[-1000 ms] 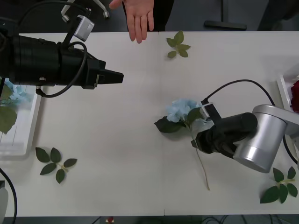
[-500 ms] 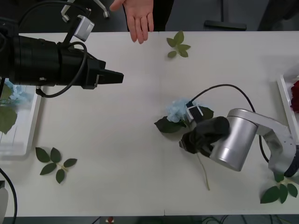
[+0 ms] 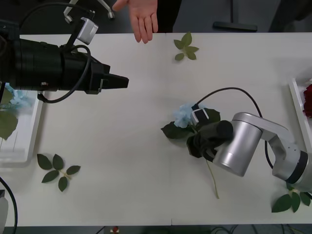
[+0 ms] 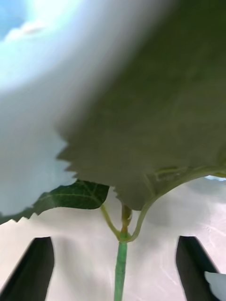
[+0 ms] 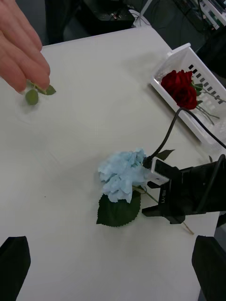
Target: Place the red flowers into the right box and the blue flowers into the left box. If a person shows an open palm, hand one flower to the person first, then continue sorting.
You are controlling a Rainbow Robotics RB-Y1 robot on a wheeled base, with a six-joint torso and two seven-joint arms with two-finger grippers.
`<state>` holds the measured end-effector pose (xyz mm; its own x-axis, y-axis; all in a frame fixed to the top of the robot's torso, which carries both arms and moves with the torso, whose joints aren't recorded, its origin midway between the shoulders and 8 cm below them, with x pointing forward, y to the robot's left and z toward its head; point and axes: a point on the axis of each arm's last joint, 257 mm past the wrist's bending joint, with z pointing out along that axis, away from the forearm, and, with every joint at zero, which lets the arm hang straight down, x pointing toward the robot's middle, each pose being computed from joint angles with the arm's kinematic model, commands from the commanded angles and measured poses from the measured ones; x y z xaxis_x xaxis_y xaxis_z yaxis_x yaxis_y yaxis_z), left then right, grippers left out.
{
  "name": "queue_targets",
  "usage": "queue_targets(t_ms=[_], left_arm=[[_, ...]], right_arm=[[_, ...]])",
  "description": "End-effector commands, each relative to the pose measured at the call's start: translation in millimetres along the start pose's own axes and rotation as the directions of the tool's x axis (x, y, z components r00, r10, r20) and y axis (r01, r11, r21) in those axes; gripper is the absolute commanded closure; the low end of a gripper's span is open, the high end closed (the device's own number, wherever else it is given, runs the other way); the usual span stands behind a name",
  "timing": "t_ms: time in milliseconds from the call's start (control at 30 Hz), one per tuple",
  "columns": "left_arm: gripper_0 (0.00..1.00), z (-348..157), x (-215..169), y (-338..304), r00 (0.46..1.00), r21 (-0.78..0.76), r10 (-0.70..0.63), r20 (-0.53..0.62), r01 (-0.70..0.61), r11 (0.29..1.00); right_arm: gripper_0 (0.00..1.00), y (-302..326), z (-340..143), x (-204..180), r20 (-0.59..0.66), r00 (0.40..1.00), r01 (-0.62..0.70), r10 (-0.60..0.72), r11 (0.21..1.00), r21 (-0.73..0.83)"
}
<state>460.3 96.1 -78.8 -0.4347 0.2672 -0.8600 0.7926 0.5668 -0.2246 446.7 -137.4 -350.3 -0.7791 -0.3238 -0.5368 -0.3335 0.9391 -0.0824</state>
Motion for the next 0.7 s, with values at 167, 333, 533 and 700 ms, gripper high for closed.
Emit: queue_targets(t_ms=[167,333,533,700], left_arm=[[0.00,-6.9,-2.1,-3.7,1.000,-0.001,0.028,0.014,-0.028,1.000],[0.00,-6.9,-1.5,-3.5,1.000,-0.001,0.028,0.013,-0.028,1.000],[0.00,-6.9,-1.5,-3.5,1.000,-0.001,0.028,0.013,-0.028,1.000],[0.00,-6.8,-0.8,-3.3,1.000,-0.001,0.027,0.011,-0.027,1.000]], right_arm=[[0.85,-4.9,-3.5,-8.6,0.025,0.999,-0.035,0.035,0.999,0.007],[1.00,-5.2,-3.1,-7.3,0.023,0.999,-0.038,0.037,0.999,0.007],[1.00,-7.0,-3.5,-9.7,0.031,0.999,-0.035,0.035,0.999,0.008],[1.00,-5.3,-9.3,-25.2,0.073,0.995,-0.058,0.061,0.997,-0.040]])
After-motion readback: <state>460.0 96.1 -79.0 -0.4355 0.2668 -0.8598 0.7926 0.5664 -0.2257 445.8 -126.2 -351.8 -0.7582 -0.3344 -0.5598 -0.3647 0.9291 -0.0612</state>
